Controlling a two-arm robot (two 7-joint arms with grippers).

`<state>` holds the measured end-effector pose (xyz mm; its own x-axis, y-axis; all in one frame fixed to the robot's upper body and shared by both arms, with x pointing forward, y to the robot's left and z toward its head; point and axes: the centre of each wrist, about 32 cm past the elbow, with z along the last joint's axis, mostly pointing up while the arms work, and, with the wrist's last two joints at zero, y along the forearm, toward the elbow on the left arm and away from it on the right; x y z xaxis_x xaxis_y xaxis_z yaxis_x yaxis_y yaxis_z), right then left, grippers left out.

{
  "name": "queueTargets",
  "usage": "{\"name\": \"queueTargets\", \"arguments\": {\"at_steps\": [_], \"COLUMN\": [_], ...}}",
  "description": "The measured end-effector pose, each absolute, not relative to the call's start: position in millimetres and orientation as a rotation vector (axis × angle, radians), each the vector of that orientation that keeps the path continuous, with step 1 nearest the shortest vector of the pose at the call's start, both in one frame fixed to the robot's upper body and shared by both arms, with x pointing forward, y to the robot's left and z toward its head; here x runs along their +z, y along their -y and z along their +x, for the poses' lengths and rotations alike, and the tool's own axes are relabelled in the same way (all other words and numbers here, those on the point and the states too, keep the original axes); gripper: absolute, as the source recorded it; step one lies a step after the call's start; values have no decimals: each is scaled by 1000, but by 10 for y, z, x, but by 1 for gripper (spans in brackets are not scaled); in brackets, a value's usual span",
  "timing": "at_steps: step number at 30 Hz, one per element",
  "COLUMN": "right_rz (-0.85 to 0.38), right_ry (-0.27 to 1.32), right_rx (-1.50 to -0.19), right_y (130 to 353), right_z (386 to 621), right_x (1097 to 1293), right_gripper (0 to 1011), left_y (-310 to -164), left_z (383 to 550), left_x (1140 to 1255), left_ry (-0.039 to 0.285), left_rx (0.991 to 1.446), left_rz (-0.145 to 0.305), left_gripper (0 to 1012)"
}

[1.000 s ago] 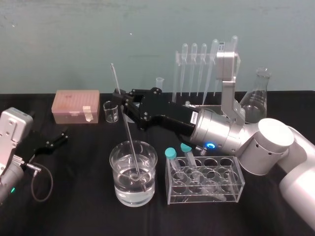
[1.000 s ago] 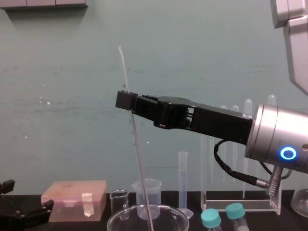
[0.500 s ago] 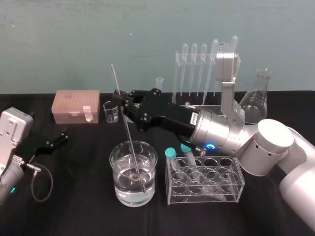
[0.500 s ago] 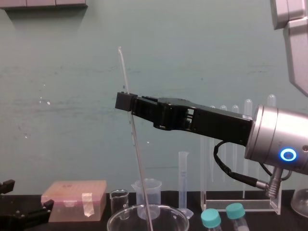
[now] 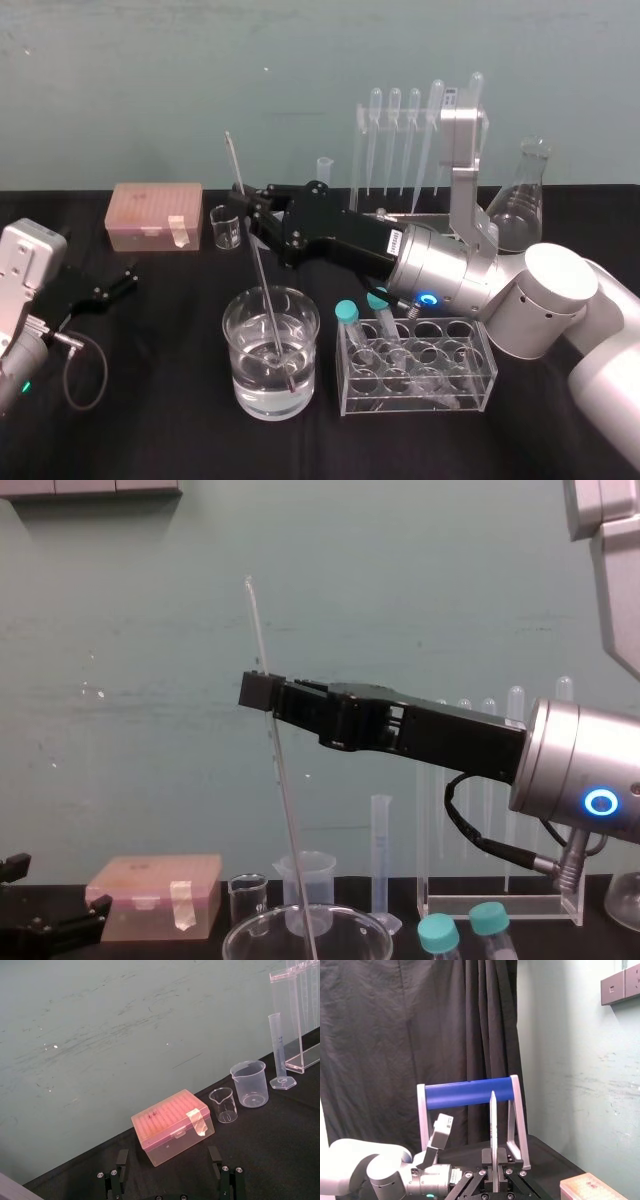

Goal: Hold the thermometer with one hand and immerse one end into the beaker, then reinsert it into the test tube rack.

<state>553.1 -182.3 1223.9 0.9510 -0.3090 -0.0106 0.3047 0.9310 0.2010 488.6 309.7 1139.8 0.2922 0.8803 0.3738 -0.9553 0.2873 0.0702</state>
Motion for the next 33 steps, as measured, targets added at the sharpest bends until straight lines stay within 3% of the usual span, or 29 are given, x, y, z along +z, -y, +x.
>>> {"name": "queueTargets", "arguments": {"at_steps": [33], "right_rz": [202], "right_ry": [22], "right_rx": [-316], "right_y": [1826], "right_z": [5494], "right_x": [12243], "right_gripper": [56], "left_y": [-3097], "left_z": [4886], "left_x": [11398], "left_ry": [285], "left_rx": [1248], "left_rz": [304], "left_gripper": [1008]}}
